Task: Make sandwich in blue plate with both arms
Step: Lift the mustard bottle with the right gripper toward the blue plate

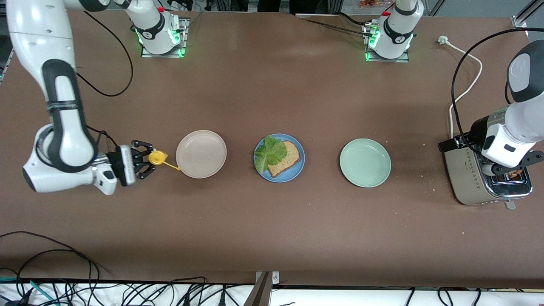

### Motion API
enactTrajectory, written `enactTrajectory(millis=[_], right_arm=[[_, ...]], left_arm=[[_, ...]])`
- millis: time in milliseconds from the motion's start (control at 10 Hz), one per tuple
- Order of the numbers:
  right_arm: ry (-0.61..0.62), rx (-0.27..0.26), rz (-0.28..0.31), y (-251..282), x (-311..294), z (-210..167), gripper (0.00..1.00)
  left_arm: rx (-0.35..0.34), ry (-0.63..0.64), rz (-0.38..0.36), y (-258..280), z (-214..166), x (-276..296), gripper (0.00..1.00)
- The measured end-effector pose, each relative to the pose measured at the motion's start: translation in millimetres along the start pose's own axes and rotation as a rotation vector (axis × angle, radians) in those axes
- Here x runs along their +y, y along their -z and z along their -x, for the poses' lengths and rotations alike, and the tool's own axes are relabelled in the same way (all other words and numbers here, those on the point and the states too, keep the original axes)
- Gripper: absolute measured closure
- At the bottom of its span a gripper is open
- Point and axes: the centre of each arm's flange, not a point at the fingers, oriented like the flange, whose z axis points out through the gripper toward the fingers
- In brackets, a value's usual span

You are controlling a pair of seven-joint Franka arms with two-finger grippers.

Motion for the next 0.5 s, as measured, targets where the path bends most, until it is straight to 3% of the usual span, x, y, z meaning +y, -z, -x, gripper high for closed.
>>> enactTrajectory(millis=[100, 299, 498], right_arm=[[-0.016, -0.092, -0.003, -9.5, 0.4, -46.8, 0.90], [-0.076, -0.223, 0.002, -41.6, -6.7, -122.7, 0.90], [-0.115, -0.405, 0.058, -67.3, -21.0, -188.8, 0.90]], left_arm=[[0.000, -0.002, 0.000, -0.1, 0.0, 0.0, 0.00], [0.000, -0.003, 0.000, -0.2, -0.3, -0.5, 0.00], [-0.001, -0.001, 0.000, -0.2, -0.8, -2.1, 0.00]])
